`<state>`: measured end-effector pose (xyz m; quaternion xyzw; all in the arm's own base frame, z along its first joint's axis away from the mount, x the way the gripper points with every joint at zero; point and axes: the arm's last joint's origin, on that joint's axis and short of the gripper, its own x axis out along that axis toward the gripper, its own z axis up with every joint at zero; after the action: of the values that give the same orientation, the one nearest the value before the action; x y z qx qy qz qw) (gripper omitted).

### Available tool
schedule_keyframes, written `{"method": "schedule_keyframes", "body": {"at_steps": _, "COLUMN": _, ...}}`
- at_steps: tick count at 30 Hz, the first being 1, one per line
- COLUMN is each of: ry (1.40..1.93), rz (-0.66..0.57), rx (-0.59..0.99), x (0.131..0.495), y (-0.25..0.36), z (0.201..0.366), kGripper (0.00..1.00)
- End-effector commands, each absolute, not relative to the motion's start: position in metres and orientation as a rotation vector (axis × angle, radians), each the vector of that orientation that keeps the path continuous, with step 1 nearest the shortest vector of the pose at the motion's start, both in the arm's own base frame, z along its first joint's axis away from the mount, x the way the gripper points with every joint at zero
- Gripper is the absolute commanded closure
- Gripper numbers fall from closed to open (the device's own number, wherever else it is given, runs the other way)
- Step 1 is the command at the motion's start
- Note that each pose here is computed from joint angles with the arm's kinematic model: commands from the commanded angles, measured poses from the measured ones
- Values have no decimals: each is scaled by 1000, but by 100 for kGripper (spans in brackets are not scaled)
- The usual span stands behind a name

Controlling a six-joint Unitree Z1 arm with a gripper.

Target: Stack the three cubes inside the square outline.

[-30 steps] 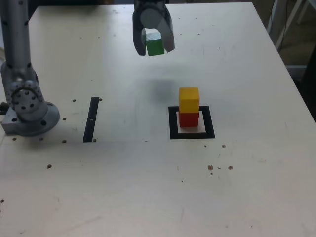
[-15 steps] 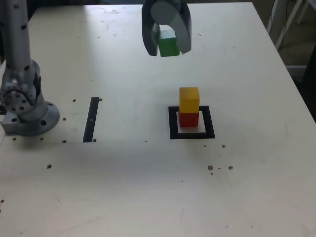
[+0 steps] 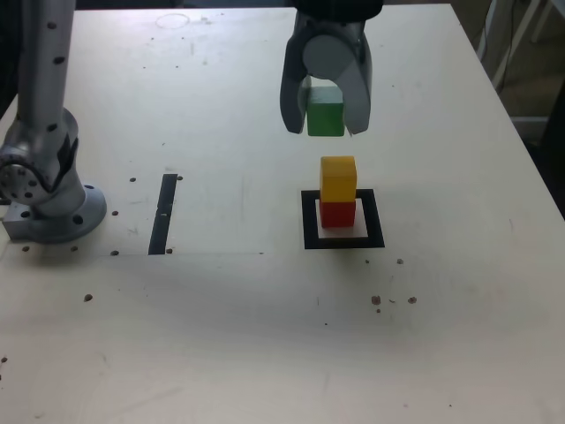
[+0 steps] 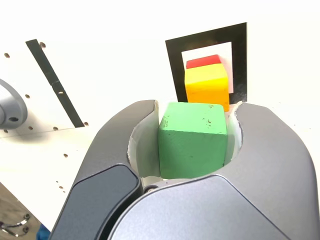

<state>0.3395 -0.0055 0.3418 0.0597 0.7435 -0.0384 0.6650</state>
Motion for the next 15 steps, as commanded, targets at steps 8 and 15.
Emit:
{"method": "schedule_keyframes", "body": {"at_steps": 8, "ry": 1734, "rz": -83, "rx": 123, "x": 343, "y": -19, "z": 329, "kGripper": 81}}
{"method": "schedule_keyframes", "body": {"at_steps": 15, "ry": 1747, "rz": -78, "rx": 130, "x": 351, "y": -29, "z": 314, "kGripper": 81}}
